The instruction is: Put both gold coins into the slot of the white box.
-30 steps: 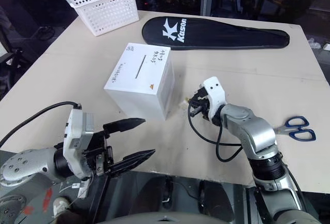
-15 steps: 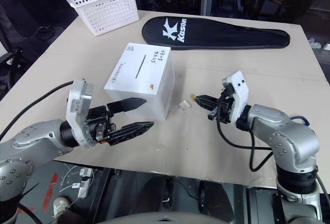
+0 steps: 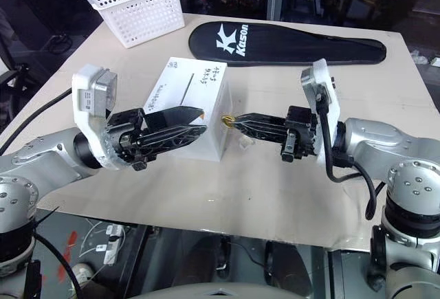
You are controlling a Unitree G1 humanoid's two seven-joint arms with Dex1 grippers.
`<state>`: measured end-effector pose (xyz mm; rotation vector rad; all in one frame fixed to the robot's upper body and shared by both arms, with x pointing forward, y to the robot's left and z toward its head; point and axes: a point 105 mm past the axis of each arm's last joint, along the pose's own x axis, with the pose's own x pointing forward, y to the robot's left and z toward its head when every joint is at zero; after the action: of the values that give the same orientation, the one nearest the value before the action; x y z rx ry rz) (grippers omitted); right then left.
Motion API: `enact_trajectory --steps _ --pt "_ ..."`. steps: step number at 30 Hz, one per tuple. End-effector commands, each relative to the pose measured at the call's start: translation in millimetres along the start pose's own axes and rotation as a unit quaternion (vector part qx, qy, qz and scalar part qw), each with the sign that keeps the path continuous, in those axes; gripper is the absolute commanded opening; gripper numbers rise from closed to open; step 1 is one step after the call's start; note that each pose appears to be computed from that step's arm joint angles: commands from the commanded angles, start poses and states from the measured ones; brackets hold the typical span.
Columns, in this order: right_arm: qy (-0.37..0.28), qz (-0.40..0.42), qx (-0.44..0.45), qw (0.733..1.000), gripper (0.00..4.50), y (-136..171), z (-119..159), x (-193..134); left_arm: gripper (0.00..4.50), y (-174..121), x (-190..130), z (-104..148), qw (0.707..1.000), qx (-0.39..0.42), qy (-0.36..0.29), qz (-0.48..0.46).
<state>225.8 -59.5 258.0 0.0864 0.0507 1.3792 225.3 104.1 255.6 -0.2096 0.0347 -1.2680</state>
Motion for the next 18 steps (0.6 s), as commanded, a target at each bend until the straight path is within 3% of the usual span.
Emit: enact_trajectory --steps 1,8,9,11,18 --pt "-0.008 0.024 -0.009 1.000 0.00 7.8 6.5 2.7 2.61 -3.8 2.7 5.4 1.000 0.007 -0.005 -0.010" --pt "-0.010 0.036 -0.008 0.999 0.00 9.6 8.8 7.6 2.61 -4.8 3.9 5.7 1.000 0.000 -0.004 -0.021" --pt "-0.010 0.037 -0.008 0.999 0.00 9.4 9.2 8.3 2.05 -4.4 3.4 5.5 1.000 0.000 -0.004 -0.022" --pt "-0.010 0.038 -0.009 0.999 0.00 9.1 9.8 9.1 1.35 -4.4 2.2 4.3 1.000 -0.001 -0.001 -0.023" --pt "-0.012 0.040 -0.010 0.999 0.00 9.3 11.8 10.6 1.35 -8.5 0.9 0.4 0.999 -0.008 0.006 -0.036"
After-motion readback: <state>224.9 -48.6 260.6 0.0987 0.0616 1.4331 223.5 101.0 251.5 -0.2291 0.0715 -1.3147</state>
